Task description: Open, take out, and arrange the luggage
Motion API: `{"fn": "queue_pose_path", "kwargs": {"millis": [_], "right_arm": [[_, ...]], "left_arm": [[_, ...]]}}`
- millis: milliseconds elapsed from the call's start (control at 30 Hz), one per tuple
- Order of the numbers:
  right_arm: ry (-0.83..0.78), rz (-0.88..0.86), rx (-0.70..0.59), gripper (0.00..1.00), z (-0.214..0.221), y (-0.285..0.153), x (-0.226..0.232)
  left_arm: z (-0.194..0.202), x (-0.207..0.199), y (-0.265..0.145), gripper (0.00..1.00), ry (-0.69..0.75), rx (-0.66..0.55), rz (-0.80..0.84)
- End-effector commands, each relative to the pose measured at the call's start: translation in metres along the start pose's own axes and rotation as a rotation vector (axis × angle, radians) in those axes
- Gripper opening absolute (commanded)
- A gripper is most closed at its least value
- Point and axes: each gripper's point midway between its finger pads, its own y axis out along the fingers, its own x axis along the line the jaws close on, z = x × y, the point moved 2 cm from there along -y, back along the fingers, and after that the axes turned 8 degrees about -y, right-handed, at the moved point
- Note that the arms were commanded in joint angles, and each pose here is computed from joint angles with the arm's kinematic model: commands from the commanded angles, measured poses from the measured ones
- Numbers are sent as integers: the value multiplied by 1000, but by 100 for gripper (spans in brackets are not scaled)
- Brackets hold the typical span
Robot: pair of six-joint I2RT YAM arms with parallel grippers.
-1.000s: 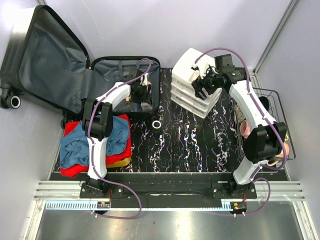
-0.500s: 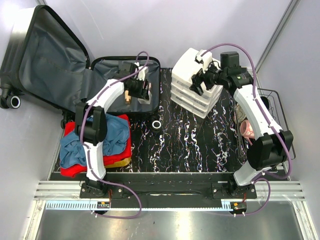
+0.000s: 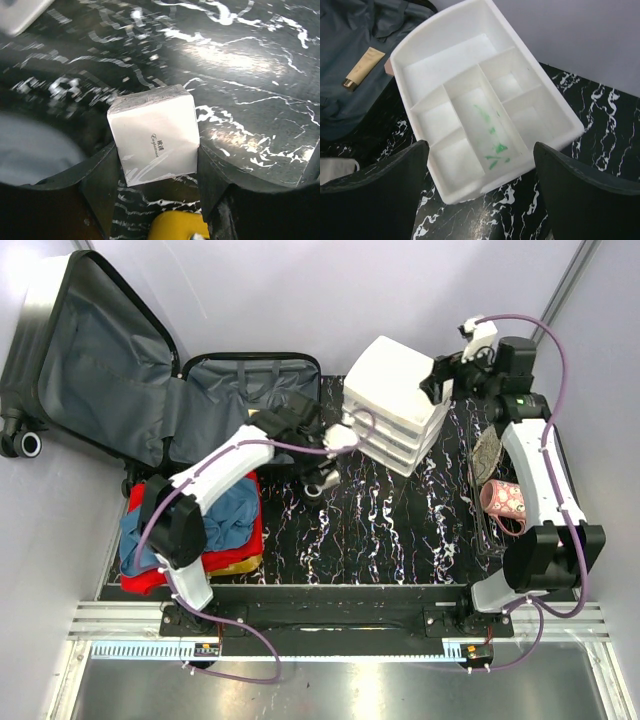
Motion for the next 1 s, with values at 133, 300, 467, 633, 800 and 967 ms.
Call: {"fn": "queue_pose_path", "kwargs": {"millis": [133,300,467,633,800,967], "right_arm": [[66,-6,-3,96,1,-36,17],[51,-50,50,96,14,-47,29],[47,-106,102,98,31,-57,43],[-82,-278,83,100,34,-69,68],[-184,-516,65,99,42,-69,108],[-403,-683,83,98,69,-44,163]], "left_arm": [[-1,-50,89,18,244,146,83],[4,-61,113,38,313,149,68],[6,-61,110,99,303,141,69],[-47,-70,37,99,230,-85,121],[-77,-54,-56,99,116,-313,136],[-68,-12,-123,99,-29,-416,32]]}}
